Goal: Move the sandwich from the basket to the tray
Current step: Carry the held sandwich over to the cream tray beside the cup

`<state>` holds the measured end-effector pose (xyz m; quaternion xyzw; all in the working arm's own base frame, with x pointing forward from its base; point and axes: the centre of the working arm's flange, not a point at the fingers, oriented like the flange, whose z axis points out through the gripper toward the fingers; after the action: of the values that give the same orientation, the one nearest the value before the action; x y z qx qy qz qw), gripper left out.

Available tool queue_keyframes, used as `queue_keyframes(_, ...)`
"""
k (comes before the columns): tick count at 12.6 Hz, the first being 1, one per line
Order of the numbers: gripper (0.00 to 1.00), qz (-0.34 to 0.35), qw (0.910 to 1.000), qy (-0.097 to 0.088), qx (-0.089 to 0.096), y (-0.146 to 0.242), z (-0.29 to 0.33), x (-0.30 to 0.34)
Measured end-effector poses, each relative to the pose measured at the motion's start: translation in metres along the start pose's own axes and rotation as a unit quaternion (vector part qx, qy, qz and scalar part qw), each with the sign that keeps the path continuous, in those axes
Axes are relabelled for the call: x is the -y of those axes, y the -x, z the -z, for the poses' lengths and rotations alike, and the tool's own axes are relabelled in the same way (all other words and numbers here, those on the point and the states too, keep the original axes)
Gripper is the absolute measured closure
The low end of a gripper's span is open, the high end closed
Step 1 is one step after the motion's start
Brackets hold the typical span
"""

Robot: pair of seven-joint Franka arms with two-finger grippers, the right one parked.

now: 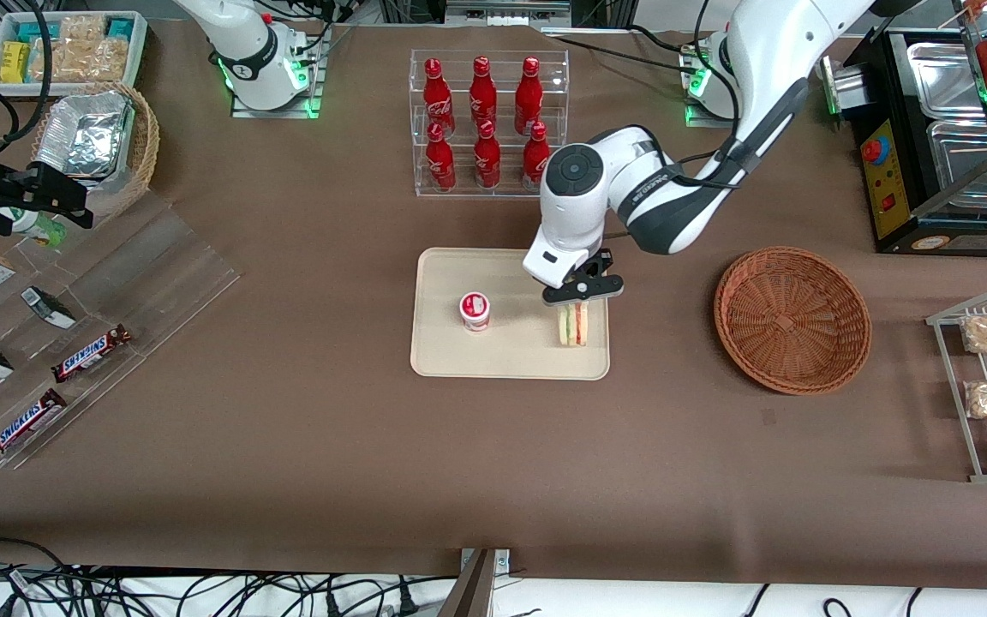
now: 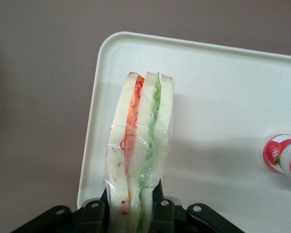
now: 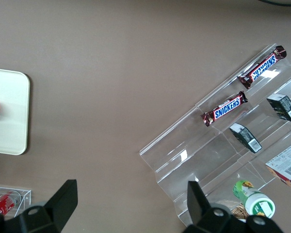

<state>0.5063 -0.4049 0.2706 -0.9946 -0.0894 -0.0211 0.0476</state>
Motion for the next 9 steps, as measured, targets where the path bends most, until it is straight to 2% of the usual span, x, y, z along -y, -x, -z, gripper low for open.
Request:
queue_keyframes(2,0.67,0.001,1.0,0.0,-0.01,0.003,-0.002,-0.006)
queue_keyframes(5,0.67,0.0,1.0,0.002,-0.008,0.004,-0.005,-0.012)
queue_keyframes(9,0.67,0.001,1.0,-0.005,-0.008,0.001,-0.015,-0.01)
